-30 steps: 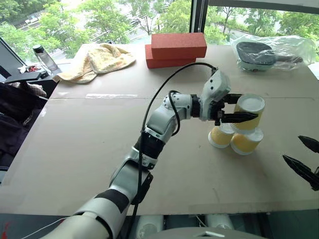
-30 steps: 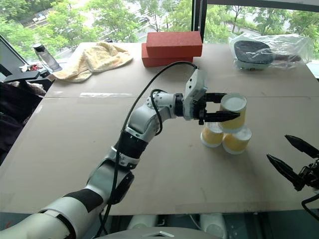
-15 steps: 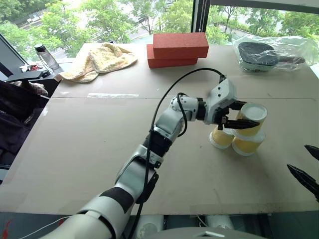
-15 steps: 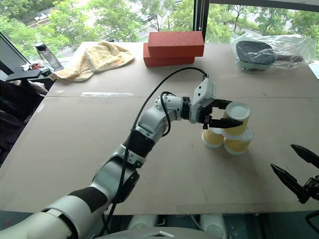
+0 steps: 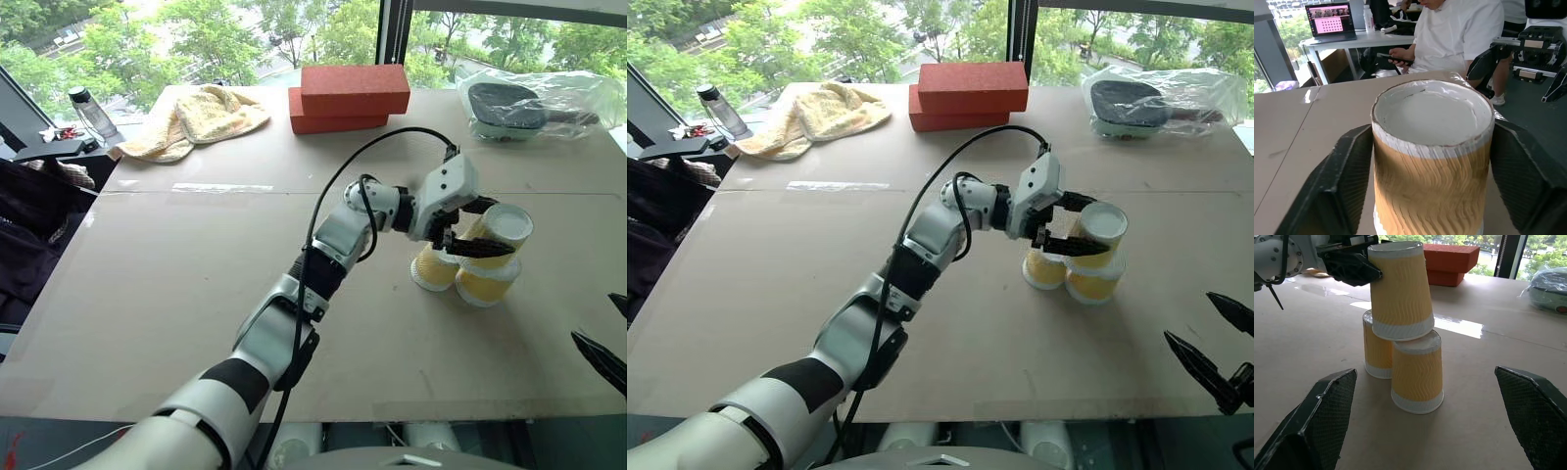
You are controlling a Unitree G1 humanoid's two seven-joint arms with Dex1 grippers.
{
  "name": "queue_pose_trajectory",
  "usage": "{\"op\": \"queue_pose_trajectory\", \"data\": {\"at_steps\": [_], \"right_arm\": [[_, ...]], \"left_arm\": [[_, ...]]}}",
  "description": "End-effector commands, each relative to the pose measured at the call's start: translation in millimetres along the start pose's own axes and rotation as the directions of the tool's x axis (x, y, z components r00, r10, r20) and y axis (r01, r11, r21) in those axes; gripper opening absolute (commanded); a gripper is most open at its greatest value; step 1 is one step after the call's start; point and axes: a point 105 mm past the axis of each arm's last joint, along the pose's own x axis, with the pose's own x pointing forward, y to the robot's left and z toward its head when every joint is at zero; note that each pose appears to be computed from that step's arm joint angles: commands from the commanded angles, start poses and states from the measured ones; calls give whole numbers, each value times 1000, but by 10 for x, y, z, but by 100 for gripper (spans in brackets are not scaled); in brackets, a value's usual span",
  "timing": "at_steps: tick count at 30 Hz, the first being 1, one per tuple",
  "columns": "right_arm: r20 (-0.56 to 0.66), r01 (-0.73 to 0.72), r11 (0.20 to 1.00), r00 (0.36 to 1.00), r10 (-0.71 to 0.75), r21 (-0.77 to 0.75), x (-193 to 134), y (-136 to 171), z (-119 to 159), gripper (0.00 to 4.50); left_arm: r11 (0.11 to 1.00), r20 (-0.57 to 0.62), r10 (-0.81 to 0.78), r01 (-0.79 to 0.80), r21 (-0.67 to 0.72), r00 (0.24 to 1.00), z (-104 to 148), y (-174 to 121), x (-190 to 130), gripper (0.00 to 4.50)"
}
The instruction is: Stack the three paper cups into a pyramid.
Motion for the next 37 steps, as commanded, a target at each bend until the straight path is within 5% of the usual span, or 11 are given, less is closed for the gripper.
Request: {"op": "queue_pose_trajectory", "data": {"at_steps": [1, 4, 11, 16, 20, 22, 25, 30, 37], "right_arm": [[27, 13, 999, 1000, -12, -39, -30, -1, 116, 450], [29, 10, 999, 1000, -9, -37, -28, -5, 123, 450], [24, -12, 1000, 1000, 13, -21, 0, -10, 96, 450], [31, -34, 999, 999, 35, -3, 66, -62, 43, 450], [26, -49, 999, 998, 48, 15, 96, -125, -33, 450], [28, -62, 998, 998, 62, 16, 156, -188, -77, 450], [27, -70, 998, 997, 70, -5, 244, -290, -140, 450], [-16, -84, 996, 996, 84, -19, 348, -435, -324, 450], [-76, -137, 991, 988, 137, -1, 412, -524, -492, 450]], "left_arm": [[999, 8, -13, 12, 40, 1000, 83, -3, 22, 436], [999, 41, 9, -11, 49, 999, 168, 26, 11, 436], [989, 247, 34, -67, 128, 968, 809, 41, -286, 436], [955, 466, 203, -279, 99, 861, 1560, 236, -1037, 436], [946, 500, 241, -316, 68, 832, 1780, 151, -1522, 436], [905, 362, 388, -424, 21, 847, 1429, 136, -1862, 436], [834, 26, 552, -552, -26, 833, 537, -86, -2133, 436], [728, -225, 646, -678, -105, 729, -353, -741, -2250, 436], [605, -335, 726, -790, -103, 600, -792, -1208, -2354, 436]]}}
